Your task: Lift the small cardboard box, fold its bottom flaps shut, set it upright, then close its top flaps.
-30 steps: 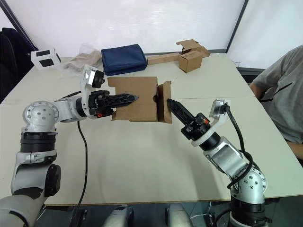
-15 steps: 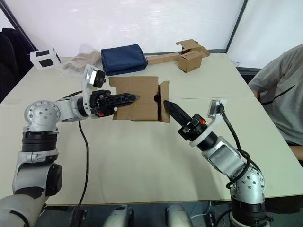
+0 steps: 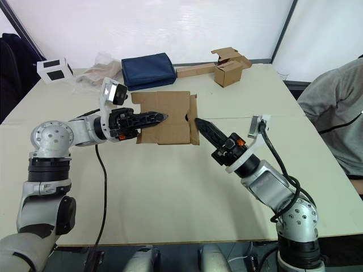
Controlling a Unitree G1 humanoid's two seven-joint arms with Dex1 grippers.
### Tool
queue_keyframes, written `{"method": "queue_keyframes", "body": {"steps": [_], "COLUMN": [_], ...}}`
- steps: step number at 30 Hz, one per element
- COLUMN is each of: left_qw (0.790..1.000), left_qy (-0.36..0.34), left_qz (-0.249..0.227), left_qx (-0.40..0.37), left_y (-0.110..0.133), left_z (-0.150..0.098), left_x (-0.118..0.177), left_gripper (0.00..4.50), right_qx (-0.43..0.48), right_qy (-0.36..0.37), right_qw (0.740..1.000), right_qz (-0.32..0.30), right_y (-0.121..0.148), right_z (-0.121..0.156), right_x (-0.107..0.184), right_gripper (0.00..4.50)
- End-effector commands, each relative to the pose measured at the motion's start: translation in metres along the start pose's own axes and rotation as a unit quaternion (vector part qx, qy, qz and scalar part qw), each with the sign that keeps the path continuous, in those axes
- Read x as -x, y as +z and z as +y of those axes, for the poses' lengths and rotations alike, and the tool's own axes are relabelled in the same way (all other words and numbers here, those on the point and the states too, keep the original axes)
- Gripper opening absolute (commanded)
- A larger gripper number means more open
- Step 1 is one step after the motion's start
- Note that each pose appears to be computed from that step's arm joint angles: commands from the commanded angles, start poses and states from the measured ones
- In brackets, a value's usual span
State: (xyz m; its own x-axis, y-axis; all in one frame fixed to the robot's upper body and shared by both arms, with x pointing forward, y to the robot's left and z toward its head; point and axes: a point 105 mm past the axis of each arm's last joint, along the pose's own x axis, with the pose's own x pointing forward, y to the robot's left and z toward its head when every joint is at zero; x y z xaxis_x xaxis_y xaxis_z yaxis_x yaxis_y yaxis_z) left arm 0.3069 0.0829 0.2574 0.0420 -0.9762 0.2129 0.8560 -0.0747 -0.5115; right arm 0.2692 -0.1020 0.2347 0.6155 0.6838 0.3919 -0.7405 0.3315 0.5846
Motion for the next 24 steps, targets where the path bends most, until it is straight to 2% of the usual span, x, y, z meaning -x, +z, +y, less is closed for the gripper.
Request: {"method": "queue_keyframes", "body": {"steps": [1,9,13,17,20,24], "left_qw": [1.000,1.000,0.999,0.999,0.999,0.999], "left_qy": [-0.012,-0.011,-0.016,-0.022,-0.024,-0.028], "left_qz": [-0.002,-0.004,-0.016,-0.025,-0.031,-0.036], "left_qx": [-0.025,-0.026,-0.026,-0.025,-0.026,-0.024], "left_y": [0.009,0.009,0.012,0.015,0.017,0.018], "left_z": [-0.008,-0.006,-0.006,-0.010,-0.011,-0.013], "left_x": [-0.004,-0.006,-0.009,-0.010,-0.010,-0.012], "left_gripper": [0.00,0.00,0.00,0.00,0.00,0.00], "right_qx": [0.026,0.008,-0.005,-0.013,-0.018,-0.009], "right_qy": [0.034,0.059,0.067,0.048,0.033,0.042], "right_qw": [0.999,0.998,0.997,0.998,0.999,0.998], "right_qz": [0.001,0.003,0.025,0.041,0.033,0.045], "right_y": [0.003,0.004,-0.007,-0.016,-0.013,-0.018], "right_z": [0.021,0.036,0.042,0.034,0.027,0.031], "right_x": [-0.005,-0.011,-0.016,-0.018,-0.016,-0.019], "right_gripper": [0.04,0.04,0.04,0.04,0.04,0.04]}}
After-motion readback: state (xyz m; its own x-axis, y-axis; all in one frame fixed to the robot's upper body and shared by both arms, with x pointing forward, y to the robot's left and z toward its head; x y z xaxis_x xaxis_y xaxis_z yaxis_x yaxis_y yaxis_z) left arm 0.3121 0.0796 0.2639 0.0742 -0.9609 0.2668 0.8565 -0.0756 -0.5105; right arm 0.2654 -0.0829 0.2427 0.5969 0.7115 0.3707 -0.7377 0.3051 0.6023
